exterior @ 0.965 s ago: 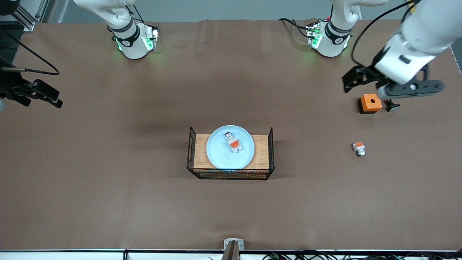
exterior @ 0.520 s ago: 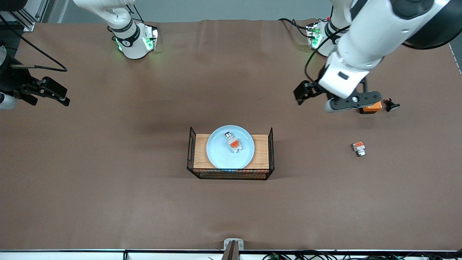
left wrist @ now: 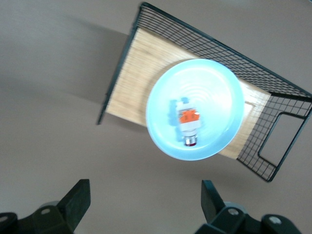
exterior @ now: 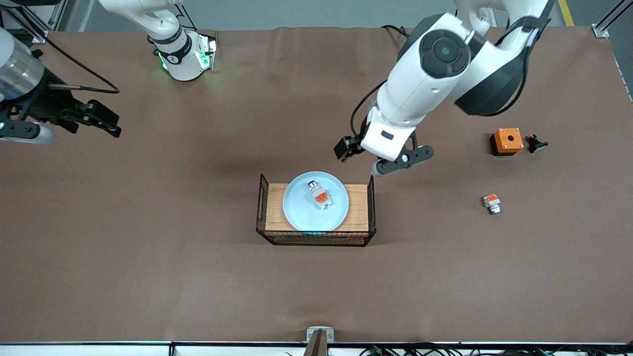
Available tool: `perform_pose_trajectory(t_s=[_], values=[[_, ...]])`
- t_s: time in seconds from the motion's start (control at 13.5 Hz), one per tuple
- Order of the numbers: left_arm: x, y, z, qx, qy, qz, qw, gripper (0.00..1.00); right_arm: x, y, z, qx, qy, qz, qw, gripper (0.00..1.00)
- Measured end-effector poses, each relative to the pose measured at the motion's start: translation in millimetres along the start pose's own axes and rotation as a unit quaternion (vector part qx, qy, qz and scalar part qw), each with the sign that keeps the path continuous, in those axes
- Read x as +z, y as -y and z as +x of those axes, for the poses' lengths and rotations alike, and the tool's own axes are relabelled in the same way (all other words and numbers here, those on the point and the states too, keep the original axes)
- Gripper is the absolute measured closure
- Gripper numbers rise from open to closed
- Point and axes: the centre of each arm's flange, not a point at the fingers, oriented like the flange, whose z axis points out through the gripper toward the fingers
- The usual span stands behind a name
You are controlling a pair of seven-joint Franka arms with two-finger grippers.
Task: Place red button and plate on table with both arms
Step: 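Reach the left gripper over the tray to the white-orange button, then grasp the button with the left gripper while the right gripper approaches the plate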
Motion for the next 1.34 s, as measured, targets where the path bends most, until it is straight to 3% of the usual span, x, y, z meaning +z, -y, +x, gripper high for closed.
perform_pose_trajectory(t_s=[0.37, 0.74, 1.34], values=[[85.2, -24.6, -0.2, -0.032, -0.017, 0.020, 0.999, 0.00, 2.3, 50.2, -21.9, 0.040, 0.007, -0.004, 0.999, 0.00], [142.0, -43.8, -4.5, -0.045, -0.049, 0.012, 0.998, 0.04, 6.2, 87.3, -39.4, 0.058, 0.010, -0.007, 0.998, 0.00], [167.8, -47.6, 5.9, -0.042, -0.066, -0.010, 0.997, 0.08, 9.8, 99.7, -43.6, 0.056, 0.009, -0.007, 0.998, 0.00]])
